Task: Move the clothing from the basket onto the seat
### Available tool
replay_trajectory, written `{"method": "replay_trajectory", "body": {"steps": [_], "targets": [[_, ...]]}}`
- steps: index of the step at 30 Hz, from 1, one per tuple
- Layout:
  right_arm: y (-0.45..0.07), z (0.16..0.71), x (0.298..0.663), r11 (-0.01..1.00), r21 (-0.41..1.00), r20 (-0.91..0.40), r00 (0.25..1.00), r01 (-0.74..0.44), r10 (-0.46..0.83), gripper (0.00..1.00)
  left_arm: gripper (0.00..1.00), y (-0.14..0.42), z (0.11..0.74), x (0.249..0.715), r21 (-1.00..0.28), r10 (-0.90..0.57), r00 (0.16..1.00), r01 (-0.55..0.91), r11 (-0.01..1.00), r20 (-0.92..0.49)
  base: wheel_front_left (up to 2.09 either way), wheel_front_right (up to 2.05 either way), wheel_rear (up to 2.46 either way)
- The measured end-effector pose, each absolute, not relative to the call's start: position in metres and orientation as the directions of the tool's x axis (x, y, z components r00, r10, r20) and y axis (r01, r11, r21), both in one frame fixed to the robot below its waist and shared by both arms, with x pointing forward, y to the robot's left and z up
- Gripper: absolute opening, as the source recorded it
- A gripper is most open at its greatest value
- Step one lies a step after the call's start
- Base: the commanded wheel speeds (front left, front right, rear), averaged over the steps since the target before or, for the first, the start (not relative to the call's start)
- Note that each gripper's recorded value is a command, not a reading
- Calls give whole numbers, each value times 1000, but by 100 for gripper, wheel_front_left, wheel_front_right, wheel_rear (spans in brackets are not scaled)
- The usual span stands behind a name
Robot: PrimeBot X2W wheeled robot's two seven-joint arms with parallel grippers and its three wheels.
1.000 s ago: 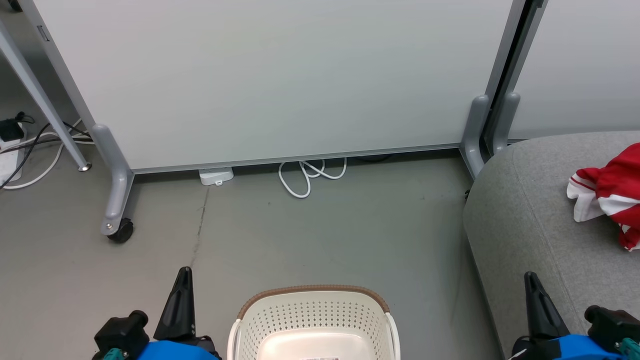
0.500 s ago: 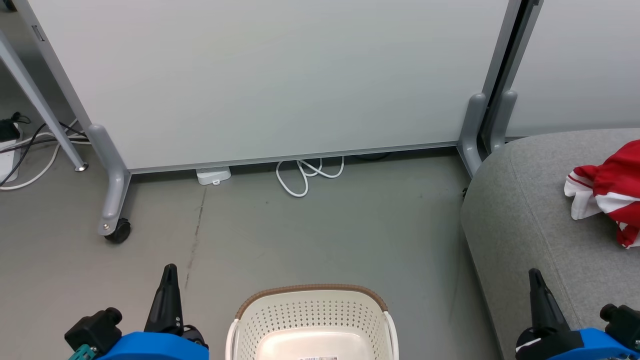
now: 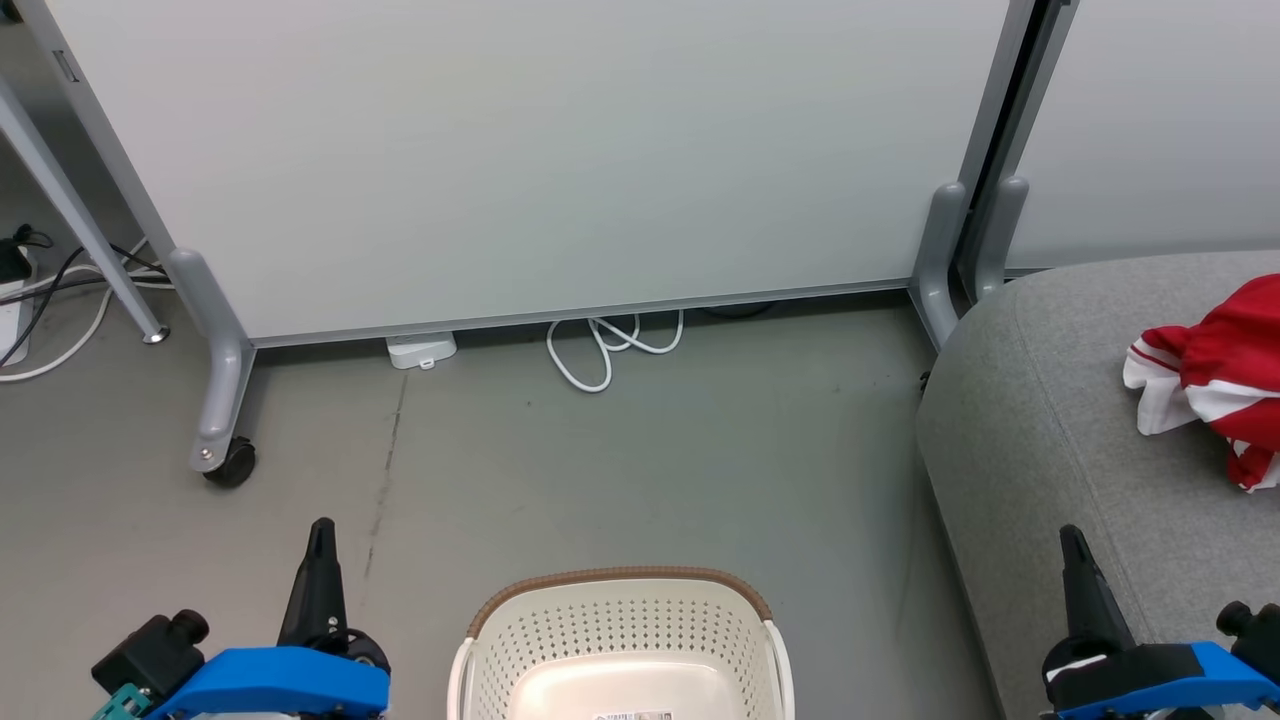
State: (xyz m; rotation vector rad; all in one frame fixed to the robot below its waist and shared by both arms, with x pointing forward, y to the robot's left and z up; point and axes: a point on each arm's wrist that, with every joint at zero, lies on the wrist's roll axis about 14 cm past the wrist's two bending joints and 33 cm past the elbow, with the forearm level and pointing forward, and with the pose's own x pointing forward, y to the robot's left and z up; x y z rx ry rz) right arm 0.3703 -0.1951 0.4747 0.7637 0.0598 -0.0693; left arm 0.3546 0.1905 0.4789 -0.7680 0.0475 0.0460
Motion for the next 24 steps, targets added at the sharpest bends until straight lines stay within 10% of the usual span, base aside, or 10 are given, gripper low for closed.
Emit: {"method": "replay_trajectory", "body": {"steps": [24], "targets": [[-196, 481, 377, 494, 865, -82, 996, 87, -32, 0, 0, 197, 485, 366, -865, 33, 997, -73, 496, -65, 0, 0, 0]]}}
